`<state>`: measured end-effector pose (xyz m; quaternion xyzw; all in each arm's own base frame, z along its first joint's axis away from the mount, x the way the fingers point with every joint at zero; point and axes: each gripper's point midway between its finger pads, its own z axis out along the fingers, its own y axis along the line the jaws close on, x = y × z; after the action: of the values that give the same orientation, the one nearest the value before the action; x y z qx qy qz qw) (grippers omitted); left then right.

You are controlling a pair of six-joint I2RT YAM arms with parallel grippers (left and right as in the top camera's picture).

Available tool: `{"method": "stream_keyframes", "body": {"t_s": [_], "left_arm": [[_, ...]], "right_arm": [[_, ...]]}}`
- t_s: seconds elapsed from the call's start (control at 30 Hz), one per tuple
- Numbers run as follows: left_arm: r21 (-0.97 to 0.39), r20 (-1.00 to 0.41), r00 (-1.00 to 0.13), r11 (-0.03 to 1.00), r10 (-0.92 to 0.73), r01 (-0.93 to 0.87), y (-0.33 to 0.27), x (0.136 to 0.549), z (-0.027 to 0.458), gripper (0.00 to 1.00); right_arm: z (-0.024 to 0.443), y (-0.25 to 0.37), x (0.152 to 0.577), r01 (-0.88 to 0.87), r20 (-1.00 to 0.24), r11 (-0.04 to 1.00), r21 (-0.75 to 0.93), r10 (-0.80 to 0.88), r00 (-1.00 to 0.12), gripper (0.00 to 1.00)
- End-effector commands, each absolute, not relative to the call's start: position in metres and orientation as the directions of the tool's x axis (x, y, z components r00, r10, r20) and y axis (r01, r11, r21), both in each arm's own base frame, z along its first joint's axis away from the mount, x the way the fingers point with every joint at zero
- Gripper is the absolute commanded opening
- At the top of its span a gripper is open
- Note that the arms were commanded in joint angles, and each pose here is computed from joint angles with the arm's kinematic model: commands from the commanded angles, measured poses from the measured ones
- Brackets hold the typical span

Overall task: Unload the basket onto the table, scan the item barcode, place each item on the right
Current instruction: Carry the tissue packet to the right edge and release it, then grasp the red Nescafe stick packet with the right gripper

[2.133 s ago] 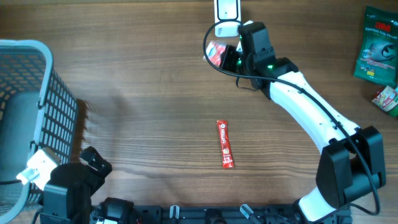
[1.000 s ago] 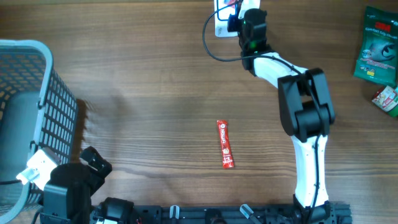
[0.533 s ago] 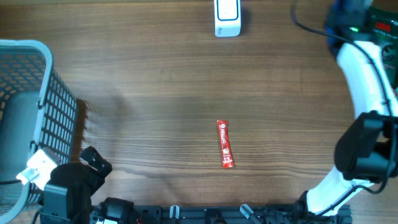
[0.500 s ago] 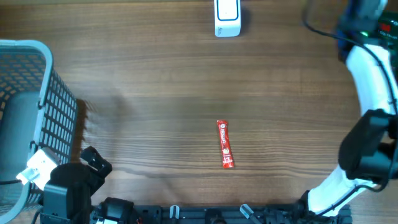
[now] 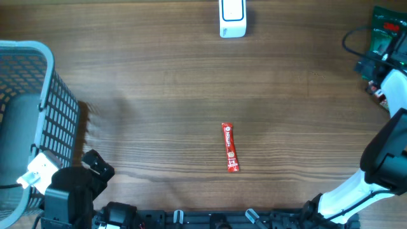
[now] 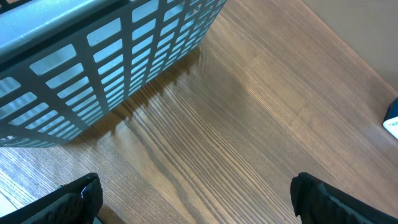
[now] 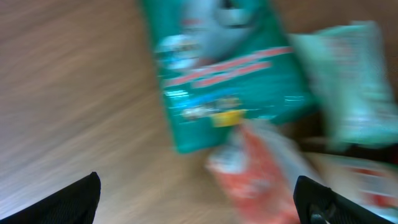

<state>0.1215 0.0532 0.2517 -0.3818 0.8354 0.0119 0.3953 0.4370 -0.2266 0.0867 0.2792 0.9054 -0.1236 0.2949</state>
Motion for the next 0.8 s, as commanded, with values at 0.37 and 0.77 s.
{"method": "stream_keyframes", "body": {"t_s": [0.37, 0.77], "left_arm": [[-0.297, -0.671, -0.376, 0.696, -0.639, -0.654, 0.054, 0.121, 0.255, 1.0], [-0.297, -0.671, -0.376, 0.696, -0.639, -0.654, 0.054, 0.121, 0.255, 1.0]], "right_arm": [[0.084, 0.131, 0.341, 0.061, -0.083, 0.845, 0.531, 0.123, -0.989, 1.0], [-0.016, 0.176, 0.234, -0.057, -0.078, 0.996, 0.067, -0.052, -0.996, 0.72]]}}
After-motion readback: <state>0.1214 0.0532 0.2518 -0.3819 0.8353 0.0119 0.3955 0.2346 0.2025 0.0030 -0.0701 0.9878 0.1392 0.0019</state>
